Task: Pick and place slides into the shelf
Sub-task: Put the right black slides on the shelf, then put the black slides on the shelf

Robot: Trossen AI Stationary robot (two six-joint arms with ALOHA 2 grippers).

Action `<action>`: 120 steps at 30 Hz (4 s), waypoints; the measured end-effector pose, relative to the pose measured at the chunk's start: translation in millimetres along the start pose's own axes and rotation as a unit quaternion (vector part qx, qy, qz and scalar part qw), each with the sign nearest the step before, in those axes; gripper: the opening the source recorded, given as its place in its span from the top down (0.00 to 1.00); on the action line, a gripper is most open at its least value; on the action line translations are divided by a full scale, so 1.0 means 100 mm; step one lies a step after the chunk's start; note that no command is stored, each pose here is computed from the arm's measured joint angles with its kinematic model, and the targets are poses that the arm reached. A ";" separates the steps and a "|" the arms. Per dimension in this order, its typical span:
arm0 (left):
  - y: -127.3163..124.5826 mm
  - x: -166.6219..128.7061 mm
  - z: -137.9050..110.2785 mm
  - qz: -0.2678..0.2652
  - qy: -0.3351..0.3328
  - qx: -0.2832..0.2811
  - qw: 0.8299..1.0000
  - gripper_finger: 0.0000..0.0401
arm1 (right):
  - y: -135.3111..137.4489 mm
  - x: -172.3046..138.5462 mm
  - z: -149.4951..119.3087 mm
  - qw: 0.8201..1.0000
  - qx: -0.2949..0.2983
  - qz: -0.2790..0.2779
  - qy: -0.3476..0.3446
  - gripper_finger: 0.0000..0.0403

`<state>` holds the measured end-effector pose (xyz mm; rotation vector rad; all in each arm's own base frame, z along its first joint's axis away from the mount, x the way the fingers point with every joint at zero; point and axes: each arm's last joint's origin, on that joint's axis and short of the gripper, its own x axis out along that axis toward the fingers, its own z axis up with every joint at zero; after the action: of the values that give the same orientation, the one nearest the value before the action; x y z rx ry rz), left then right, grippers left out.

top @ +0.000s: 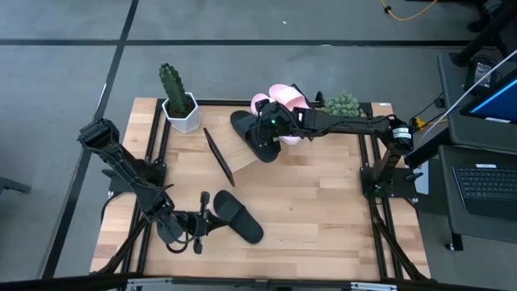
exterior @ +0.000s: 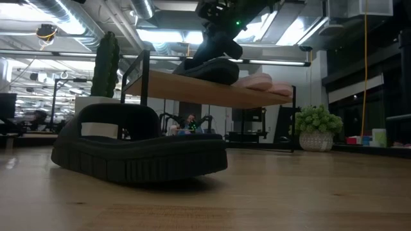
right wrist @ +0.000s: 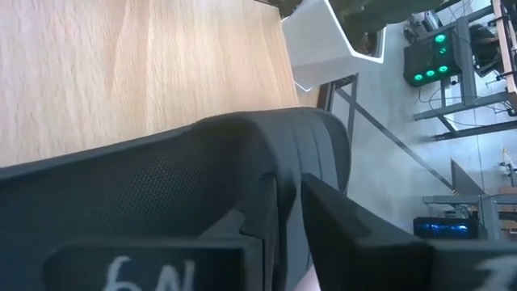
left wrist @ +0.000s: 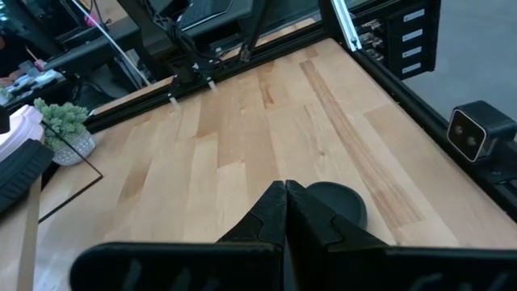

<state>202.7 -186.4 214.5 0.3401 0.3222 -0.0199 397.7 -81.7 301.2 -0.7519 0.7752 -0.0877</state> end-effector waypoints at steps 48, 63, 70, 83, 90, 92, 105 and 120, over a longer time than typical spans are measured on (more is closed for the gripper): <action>0.00 0.00 0.00 0.000 0.000 -0.009 1.000 1.00 | -0.09 -0.51 0.46 0.995 0.091 0.039 -0.010 0.84; 0.00 0.00 0.00 0.000 0.000 -0.023 1.000 1.00 | 0.63 -0.75 0.72 0.984 0.132 0.107 0.054 0.99; 0.00 0.00 0.00 -0.003 0.000 -0.026 1.000 1.00 | 1.29 -0.69 0.58 0.977 0.159 0.126 0.071 0.99; 0.01 0.01 -0.01 -0.002 0.003 -0.029 1.000 1.00 | 1.83 -1.17 0.13 0.963 0.253 0.061 -0.068 0.99; 0.06 0.06 -0.01 0.010 0.006 -0.036 0.999 1.00 | 2.04 -1.36 -0.23 0.949 0.259 0.064 -0.169 0.99; 0.08 0.07 0.00 0.014 0.006 -0.038 0.999 1.00 | 2.07 -1.37 -0.35 0.944 0.259 0.056 -0.197 0.99; 0.36 0.27 0.15 0.073 0.015 -0.125 0.989 1.00 | 2.23 -1.40 -0.92 0.921 0.260 0.020 -0.290 0.98; 0.08 0.34 0.57 0.139 0.053 -0.178 0.973 1.00 | 2.31 -1.45 -1.15 0.908 0.254 0.090 -0.321 0.97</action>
<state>252.6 -196.7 257.4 0.0272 0.3741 0.3298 172.0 71.1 185.3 -0.1747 0.1632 0.1206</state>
